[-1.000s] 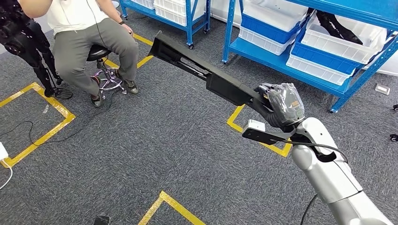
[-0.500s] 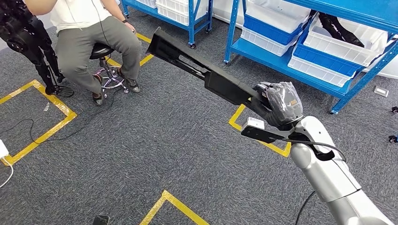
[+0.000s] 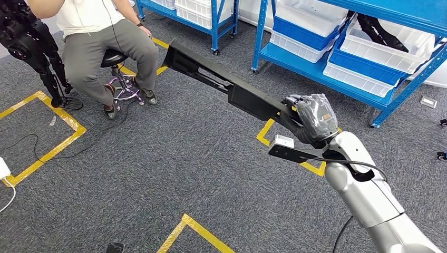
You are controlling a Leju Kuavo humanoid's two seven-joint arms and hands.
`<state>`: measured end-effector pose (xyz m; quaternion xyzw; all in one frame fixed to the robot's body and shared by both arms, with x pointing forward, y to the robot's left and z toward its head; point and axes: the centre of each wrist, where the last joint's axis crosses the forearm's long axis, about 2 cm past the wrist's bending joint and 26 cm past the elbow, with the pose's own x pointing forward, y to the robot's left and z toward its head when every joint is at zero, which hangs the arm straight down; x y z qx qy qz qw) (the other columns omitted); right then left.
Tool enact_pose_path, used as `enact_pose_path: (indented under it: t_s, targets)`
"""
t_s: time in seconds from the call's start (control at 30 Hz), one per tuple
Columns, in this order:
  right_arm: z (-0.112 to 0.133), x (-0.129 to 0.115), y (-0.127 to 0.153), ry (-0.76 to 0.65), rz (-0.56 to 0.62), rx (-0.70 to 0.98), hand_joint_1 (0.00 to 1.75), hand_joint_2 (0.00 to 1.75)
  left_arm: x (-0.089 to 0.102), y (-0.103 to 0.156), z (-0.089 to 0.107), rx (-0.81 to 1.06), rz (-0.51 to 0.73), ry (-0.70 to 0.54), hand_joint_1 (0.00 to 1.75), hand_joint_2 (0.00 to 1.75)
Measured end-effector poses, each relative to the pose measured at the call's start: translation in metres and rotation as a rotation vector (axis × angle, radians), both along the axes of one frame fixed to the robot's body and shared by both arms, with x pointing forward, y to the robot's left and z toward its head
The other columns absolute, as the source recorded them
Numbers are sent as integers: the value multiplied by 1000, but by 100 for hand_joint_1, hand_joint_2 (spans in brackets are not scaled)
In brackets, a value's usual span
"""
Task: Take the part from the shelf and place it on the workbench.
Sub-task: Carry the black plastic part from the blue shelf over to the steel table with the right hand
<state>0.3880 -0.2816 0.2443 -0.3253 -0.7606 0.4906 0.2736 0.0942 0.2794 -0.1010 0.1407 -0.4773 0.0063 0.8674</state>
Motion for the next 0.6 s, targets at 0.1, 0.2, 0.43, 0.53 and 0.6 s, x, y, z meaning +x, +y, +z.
enact_pose_path:
  t_s: [0.1, 0.2, 0.43, 0.53, 0.6]
  targets:
    - [-1, 0, 0, -6, -1, -15, 175, 175, 0, 0, 0, -2, -1, 0, 0, 175]
    - [-1, 0, 0, -8, 0, -21, 175, 175, 0, 0, 0, -4, -1, 0, 0, 175]
    - [-2, -1, 0, -20, 6, -56, 175, 175, 0, 1, 0, -4, -2, 0, 0, 175]
    - [-3, -1, 1, -21, 10, -66, 175, 175, 0, 1, 0, -4, -2, 0, 0, 175]
    - [-2, -1, 1, -25, 10, -72, 175, 175, 0, 0, 0, -5, -2, 0, 0, 175]
